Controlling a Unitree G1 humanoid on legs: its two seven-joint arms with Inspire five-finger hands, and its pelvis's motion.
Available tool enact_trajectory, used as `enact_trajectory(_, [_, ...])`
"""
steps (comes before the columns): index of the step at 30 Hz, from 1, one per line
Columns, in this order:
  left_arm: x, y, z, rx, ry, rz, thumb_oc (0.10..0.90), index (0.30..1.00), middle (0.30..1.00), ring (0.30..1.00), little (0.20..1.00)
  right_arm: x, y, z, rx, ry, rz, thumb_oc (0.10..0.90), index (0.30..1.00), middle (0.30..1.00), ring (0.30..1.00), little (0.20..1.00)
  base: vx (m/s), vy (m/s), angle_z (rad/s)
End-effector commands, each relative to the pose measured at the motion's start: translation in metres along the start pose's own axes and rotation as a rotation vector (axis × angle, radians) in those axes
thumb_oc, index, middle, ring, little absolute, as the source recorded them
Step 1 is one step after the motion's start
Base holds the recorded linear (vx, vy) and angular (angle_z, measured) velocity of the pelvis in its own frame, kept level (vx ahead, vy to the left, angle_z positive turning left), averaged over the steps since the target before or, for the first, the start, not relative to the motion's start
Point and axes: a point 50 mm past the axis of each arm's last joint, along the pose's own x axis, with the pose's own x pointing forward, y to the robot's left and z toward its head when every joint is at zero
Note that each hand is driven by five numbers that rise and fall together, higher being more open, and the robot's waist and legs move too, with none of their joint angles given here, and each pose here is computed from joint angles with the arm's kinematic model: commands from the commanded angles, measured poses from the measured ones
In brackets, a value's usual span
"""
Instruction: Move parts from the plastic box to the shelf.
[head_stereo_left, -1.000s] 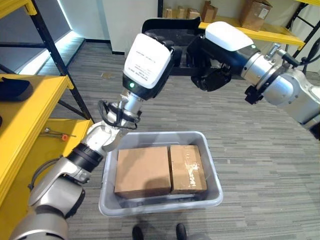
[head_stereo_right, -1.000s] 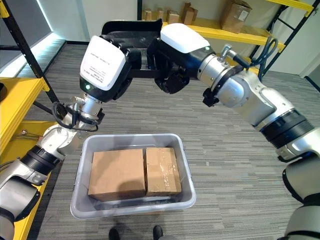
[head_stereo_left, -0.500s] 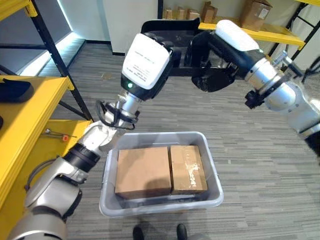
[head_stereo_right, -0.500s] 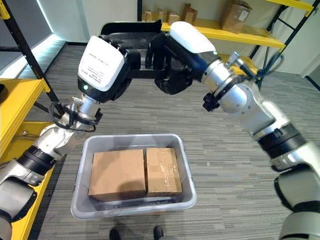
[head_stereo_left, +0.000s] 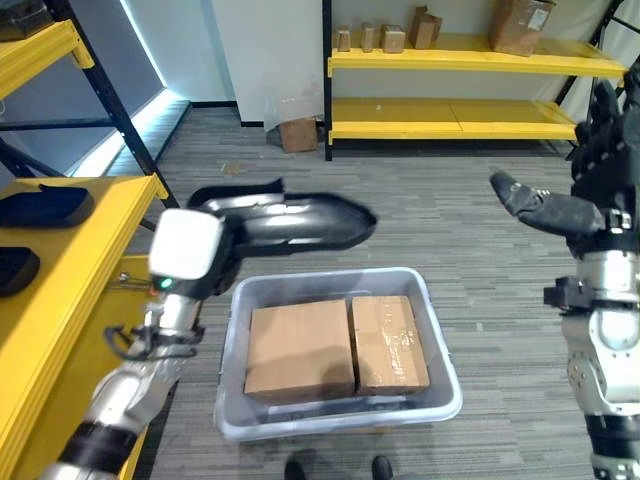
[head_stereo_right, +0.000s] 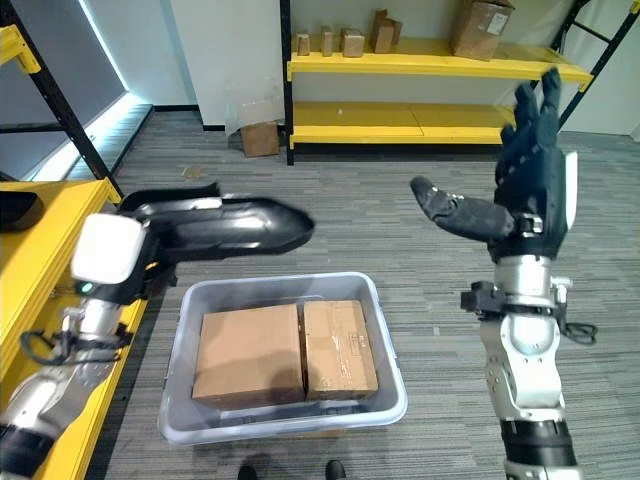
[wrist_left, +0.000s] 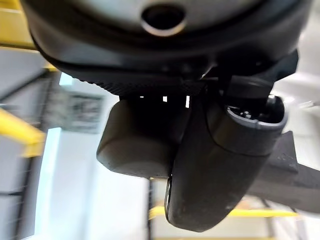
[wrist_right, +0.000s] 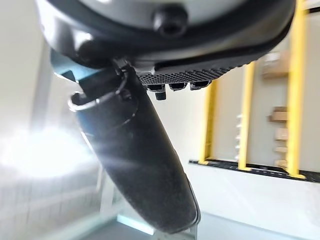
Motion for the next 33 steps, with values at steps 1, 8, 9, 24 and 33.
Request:
enact_trajectory(1, [0.04, 0.06, -0.002, -0.017, -0.03, 0.346, 0.4, 0.3, 0.3, 0.3, 0.3, 0.013, 0.014, 0.036, 0.107, -0.218, 0.091, 0.9, 1.0, 1.0, 1.0, 1.0, -0.03, -0.05, 0.03])
enact_trajectory(8, [-0.001, 0.049, -0.012, -0.101, 0.127, 0.328, 0.4, 0.3, 0.3, 0.3, 0.3, -0.025, 0.017, 0.003, 0.226, -0.05, 0.03, 0.9, 1.0, 1.0, 1.0, 1.0, -0.02, -0.059, 0.04])
enact_trajectory(9, [-0.005, 0.047, -0.011, -0.115, 0.14, 0.327, 0.4, 0.3, 0.3, 0.3, 0.3, -0.03, 0.02, -0.002, 0.258, -0.022, 0.029, 0.9, 1.0, 1.0, 1.0, 1.0, -0.04, -0.069, 0.05])
enact_trajectory(24, [-0.002, 0.069, 0.022, -0.349, 0.118, 0.584, 0.4, 0.3, 0.3, 0.3, 0.3, -0.009, 0.06, 0.004, 0.322, -0.093, 0.099, 0.9, 1.0, 1.0, 1.0, 1.0, -0.21, -0.106, 0.67])
enact_trajectory(33, [-0.004, 0.06, 0.022, -0.328, 0.151, 0.573, 0.4, 0.3, 0.3, 0.3, 0.3, -0.049, 0.031, -0.018, 0.277, 0.066, -0.043, 0.9, 1.0, 1.0, 1.0, 1.0, 0.0, 0.172, 0.57])
